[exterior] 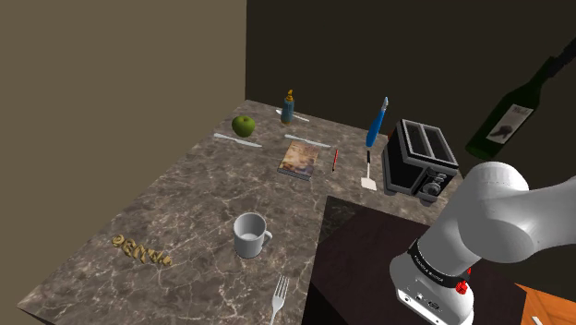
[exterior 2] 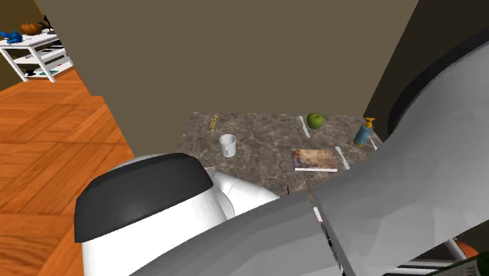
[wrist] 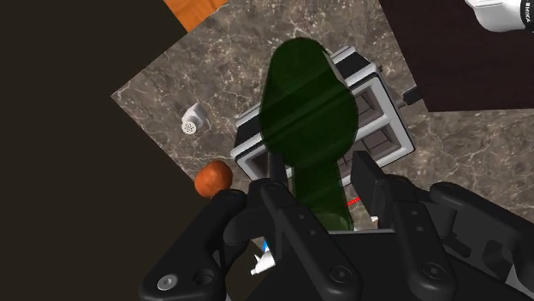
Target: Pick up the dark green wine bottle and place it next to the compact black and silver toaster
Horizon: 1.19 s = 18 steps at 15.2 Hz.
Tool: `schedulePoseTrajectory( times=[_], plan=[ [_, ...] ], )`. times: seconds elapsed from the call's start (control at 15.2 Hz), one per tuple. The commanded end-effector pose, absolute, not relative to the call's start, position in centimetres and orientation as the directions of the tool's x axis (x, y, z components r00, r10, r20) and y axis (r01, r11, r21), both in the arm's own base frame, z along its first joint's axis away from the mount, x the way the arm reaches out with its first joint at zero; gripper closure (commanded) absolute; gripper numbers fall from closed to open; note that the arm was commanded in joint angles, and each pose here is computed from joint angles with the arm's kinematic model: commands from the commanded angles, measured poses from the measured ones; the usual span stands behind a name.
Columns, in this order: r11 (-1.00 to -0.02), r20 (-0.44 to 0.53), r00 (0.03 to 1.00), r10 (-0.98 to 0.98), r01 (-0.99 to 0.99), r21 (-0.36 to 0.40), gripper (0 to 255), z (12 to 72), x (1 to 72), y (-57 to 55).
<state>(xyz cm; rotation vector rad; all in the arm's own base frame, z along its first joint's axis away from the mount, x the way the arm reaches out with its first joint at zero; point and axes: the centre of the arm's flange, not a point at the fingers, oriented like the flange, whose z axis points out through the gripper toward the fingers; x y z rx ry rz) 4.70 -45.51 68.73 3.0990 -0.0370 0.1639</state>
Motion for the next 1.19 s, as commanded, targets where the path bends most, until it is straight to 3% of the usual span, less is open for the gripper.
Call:
schedulePoseTrajectory(
  times=[0.0,1.12],
  plan=[
    [-0.999,0.106,0.994,-0.022,-0.026,0.037,255,67.6,4.6,-45.6],
    [-0.999,0.106,0.994,-0.022,-0.026,0.037,255,58.6,4.6,-45.6]
  ],
)
